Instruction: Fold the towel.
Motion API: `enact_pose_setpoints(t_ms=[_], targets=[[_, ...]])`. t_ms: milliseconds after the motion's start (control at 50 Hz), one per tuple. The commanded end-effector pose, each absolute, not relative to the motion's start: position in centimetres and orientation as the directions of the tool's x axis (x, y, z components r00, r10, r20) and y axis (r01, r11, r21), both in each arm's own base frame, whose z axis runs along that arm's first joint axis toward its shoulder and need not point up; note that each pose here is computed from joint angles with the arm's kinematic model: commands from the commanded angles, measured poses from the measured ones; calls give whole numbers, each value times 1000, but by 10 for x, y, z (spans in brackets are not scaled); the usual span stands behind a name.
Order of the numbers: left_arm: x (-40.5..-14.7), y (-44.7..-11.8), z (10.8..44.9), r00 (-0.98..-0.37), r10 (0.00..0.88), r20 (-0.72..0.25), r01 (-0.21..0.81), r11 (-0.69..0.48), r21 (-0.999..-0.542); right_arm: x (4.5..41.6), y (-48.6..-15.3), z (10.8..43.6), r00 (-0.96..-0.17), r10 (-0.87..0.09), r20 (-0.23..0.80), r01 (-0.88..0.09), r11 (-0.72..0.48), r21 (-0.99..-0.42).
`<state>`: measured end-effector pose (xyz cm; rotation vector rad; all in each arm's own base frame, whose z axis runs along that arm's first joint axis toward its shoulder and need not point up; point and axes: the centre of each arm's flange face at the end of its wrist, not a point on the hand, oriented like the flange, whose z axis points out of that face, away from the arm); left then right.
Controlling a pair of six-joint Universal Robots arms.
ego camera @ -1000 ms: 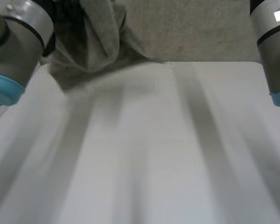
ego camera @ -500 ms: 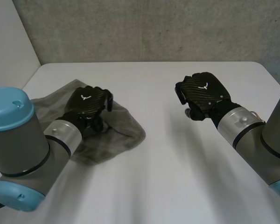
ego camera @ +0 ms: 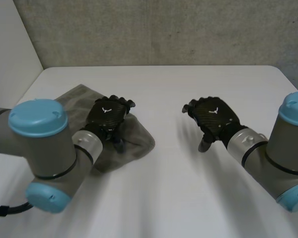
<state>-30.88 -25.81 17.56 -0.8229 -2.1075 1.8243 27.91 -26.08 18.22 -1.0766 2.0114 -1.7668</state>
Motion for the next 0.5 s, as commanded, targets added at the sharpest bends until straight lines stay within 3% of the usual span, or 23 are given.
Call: enact_pose_setpoints(t_ms=[20, 140, 300, 420, 500], targets=[[-302, -306, 157, -822, 487, -296, 352, 24, -936, 280, -260, 164, -687, -681, 255, -376, 33, -926], [-290, -344, 135, -806, 403, -434, 476, 5, -879, 278, -264, 156, -690, -680, 248, -385, 54, -921], [-293, -368, 114, -769, 395, -503, 544, -12, -839, 278, -267, 147, -687, -683, 248, -399, 68, -915], [-291, -369, 116, -772, 402, -493, 543, 14, -839, 277, -268, 147, -678, -682, 274, -417, 50, -908], [-301, -358, 146, -790, 403, -463, 496, -23, -868, 276, -270, 147, -678, -678, 283, -422, 45, -905]])
